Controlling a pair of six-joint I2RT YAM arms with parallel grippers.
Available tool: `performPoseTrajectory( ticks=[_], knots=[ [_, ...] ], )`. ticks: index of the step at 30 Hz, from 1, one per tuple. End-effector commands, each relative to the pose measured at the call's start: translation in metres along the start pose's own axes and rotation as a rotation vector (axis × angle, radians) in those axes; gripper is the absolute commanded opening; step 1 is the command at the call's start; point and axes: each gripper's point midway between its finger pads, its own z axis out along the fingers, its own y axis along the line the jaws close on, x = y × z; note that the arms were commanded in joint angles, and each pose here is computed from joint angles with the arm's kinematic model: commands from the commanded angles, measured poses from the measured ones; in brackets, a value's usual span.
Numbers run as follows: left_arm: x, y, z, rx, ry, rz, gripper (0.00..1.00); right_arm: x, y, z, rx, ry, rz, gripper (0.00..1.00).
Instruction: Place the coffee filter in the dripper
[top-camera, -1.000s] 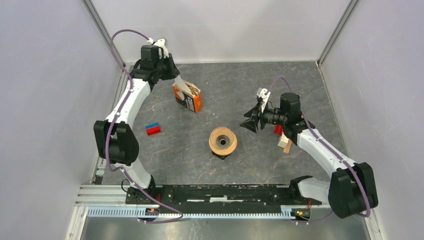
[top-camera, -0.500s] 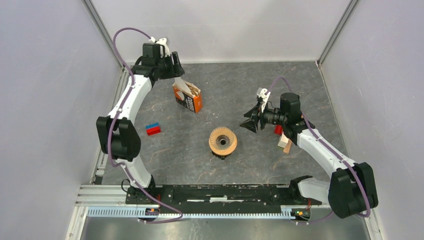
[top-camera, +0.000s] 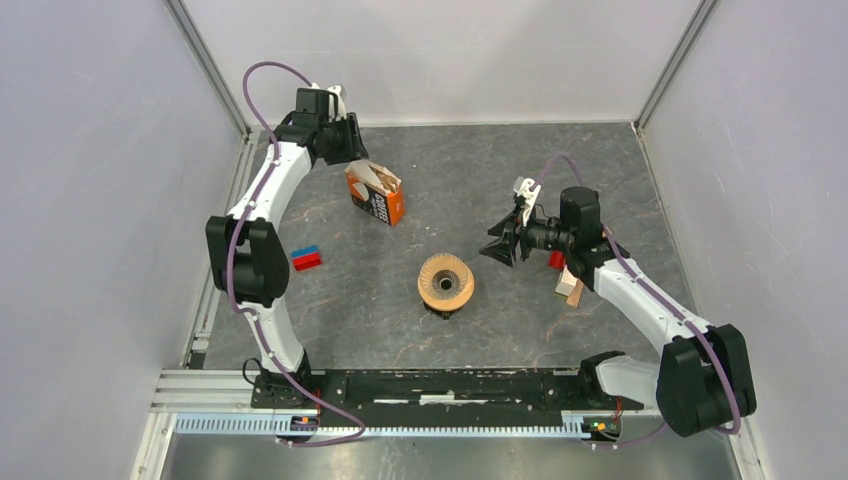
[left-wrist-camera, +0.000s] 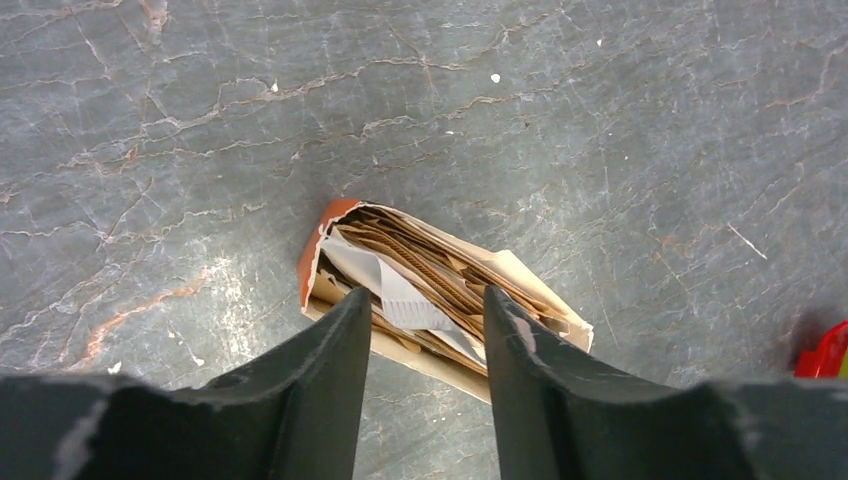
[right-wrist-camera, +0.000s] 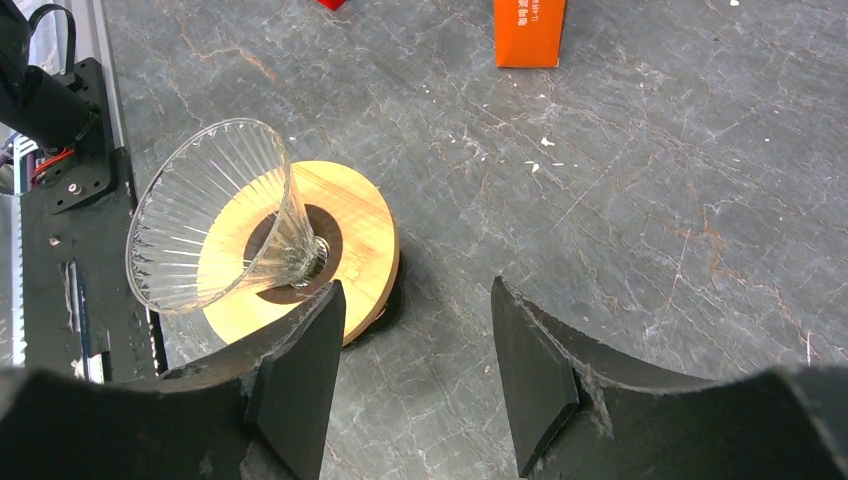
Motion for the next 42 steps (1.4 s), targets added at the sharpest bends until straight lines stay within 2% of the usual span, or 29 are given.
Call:
performPoseTrajectory(
  ticks=[1, 7, 13, 19, 30, 36, 40, 42],
  knots=[
    [-0.02, -0.01, -0.008, 0.04, -0.044, -0.004, 0.47, -0.011, 0.002, -0.004, 0.0, -0.04, -0.04, 0.62],
    [-0.02, -0.014, -0.01, 0.057, -0.044, -0.007, 0.25, -0.012, 0.003, -0.004, -0.002, -0.042, -0.04, 0.62],
    [-0.021, -0.015, -0.016, 0.06, -0.052, 0.001, 0.17, -0.013, 0.003, -0.004, -0.005, -0.044, -0.042, 0.62],
    [-0.03, -0.019, -0.026, 0.065, -0.077, 0.009, 0.02, -0.013, 0.003, -0.004, -0.004, -0.045, -0.041, 0.62],
    [-0.047, -0.024, -0.065, 0.041, -0.133, 0.051, 0.02, -0.013, 0.004, -0.004, -0.009, -0.047, -0.04, 0.62],
    [-0.062, -0.029, -0.115, 0.03, -0.207, 0.126, 0.02, -0.015, 0.004, -0.004, -0.011, -0.047, -0.04, 0.62],
    [-0.07, -0.052, -0.163, 0.12, -0.263, 0.184, 0.02, -0.022, 0.004, -0.005, -0.006, -0.052, -0.05, 0.62],
    [-0.064, -0.076, -0.186, 0.244, -0.271, 0.222, 0.02, -0.028, 0.003, -0.006, -0.006, -0.051, -0.058, 0.62]
  ],
)
